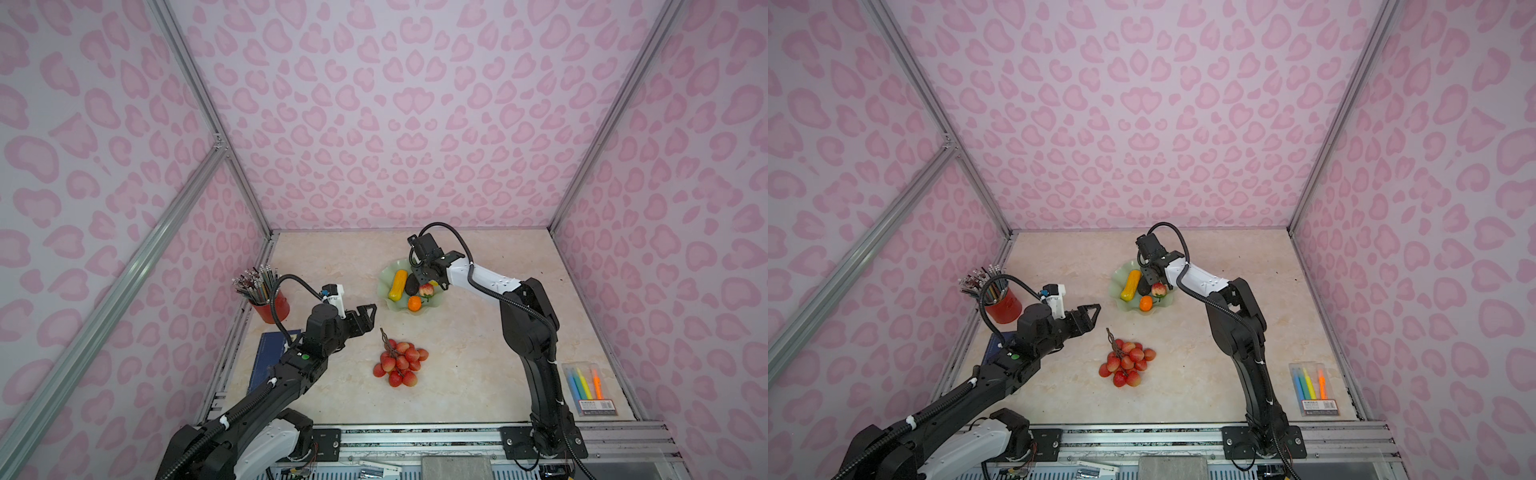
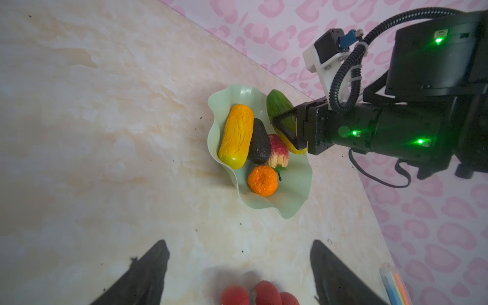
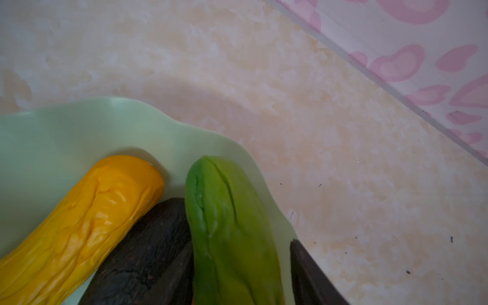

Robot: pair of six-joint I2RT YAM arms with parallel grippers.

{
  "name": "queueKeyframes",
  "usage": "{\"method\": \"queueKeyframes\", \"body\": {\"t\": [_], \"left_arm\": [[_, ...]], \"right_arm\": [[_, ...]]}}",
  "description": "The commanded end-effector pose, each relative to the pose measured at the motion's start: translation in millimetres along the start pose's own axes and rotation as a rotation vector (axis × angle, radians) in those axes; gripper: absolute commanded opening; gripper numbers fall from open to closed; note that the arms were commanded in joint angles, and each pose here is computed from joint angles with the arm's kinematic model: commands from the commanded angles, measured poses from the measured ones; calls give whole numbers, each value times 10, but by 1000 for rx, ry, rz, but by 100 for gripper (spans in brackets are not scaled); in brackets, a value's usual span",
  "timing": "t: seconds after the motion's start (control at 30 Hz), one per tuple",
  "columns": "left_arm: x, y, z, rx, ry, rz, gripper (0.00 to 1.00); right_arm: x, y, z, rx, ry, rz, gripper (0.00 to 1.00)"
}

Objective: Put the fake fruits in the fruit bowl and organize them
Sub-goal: 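Place the bitter melon in the bowl with the right gripper, then grasp the red lychee bunch with left gripper while right arm withdraws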

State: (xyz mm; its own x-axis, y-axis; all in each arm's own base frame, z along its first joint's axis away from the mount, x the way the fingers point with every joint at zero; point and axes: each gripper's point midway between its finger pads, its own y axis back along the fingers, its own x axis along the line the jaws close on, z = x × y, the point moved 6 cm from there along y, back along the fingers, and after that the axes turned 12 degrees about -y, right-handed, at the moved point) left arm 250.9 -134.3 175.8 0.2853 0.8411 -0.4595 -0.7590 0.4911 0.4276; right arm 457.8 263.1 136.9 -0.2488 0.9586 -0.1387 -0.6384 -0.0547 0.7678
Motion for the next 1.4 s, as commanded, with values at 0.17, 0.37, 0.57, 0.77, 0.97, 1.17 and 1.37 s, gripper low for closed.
{"method": "queueKeyframes", "body": {"t": [0.17,0.37,0.57,0.77,0.97,1.17,1.37], "left_arm": [[-249,-84,-78,41,-4,-132,83],[-325,-183,-256,108,-24,-150,78],[-367,-308,-390,166,-39,-148,73],[-422,-385,-499,213,-39,-169,56],[-430,-389,-610,245,-23,-167,33],[-492,-332,-473,201,-36,-172,13],[-641,-241,-263,146,-30,-228,4]], "right_arm": [[-136,611,278,-143,-106,56,77],[-338,1266,283,-326,-272,158,87],[-452,1498,72,-388,-364,204,90],[-540,1533,-62,-370,-391,177,90],[-571,1520,-94,-363,-410,179,90],[-608,1531,-118,-355,-423,176,90],[-717,1548,-225,-357,-464,167,90]]}}
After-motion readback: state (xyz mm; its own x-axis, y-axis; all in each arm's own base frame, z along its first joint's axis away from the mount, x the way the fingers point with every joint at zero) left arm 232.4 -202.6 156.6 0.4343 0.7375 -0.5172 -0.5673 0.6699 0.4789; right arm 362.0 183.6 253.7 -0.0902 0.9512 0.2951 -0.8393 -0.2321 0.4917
